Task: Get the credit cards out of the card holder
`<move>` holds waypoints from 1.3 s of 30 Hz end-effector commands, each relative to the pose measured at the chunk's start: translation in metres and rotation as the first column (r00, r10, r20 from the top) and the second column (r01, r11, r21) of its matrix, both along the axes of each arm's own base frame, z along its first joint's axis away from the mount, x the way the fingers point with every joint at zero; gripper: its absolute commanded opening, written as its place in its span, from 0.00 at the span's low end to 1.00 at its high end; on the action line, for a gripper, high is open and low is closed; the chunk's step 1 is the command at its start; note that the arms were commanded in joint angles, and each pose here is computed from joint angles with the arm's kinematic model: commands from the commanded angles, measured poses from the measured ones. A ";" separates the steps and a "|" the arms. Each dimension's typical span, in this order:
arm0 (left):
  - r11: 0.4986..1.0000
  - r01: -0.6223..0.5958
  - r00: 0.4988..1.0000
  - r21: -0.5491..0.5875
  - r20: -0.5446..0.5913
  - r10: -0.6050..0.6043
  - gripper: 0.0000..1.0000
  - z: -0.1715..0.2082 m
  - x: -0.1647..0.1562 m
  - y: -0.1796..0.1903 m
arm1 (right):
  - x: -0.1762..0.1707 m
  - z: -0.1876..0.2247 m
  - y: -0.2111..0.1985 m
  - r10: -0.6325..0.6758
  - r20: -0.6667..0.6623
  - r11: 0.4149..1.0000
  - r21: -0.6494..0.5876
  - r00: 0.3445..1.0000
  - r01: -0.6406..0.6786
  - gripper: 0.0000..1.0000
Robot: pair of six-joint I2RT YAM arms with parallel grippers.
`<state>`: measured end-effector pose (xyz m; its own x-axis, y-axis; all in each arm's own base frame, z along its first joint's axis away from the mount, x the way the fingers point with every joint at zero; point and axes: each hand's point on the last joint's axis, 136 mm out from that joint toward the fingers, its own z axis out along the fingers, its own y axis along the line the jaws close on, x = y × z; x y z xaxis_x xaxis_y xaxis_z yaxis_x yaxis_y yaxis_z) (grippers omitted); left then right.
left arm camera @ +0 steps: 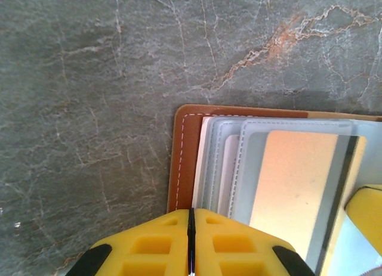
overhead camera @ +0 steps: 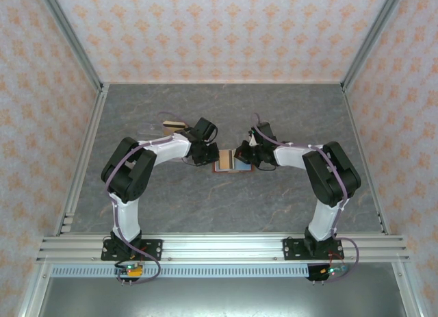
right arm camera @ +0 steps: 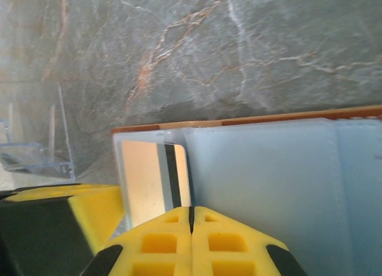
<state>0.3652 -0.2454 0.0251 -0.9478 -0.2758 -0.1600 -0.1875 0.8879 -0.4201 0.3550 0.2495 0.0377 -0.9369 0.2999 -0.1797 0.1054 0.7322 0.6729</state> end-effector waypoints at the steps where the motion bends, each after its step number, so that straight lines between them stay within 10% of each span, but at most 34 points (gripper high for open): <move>1: 0.999 0.009 0.999 -0.033 0.042 -0.008 0.10 0.028 0.002 -0.003 | 0.007 0.006 -0.013 -0.029 0.042 0.996 -0.078 0.999 0.032 0.00; 39: 1.000 0.004 0.999 0.017 -0.047 -0.003 0.08 -0.014 0.002 -0.006 | 0.005 -0.003 0.008 0.026 -0.019 0.999 0.022 0.999 -0.026 0.25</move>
<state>0.3820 -0.2663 0.0301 -0.9538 -0.2619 -0.1472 -0.1645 0.8652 -0.4736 0.3570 0.2543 0.0369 -0.9435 0.2817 -0.1743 0.0903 0.7249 0.6829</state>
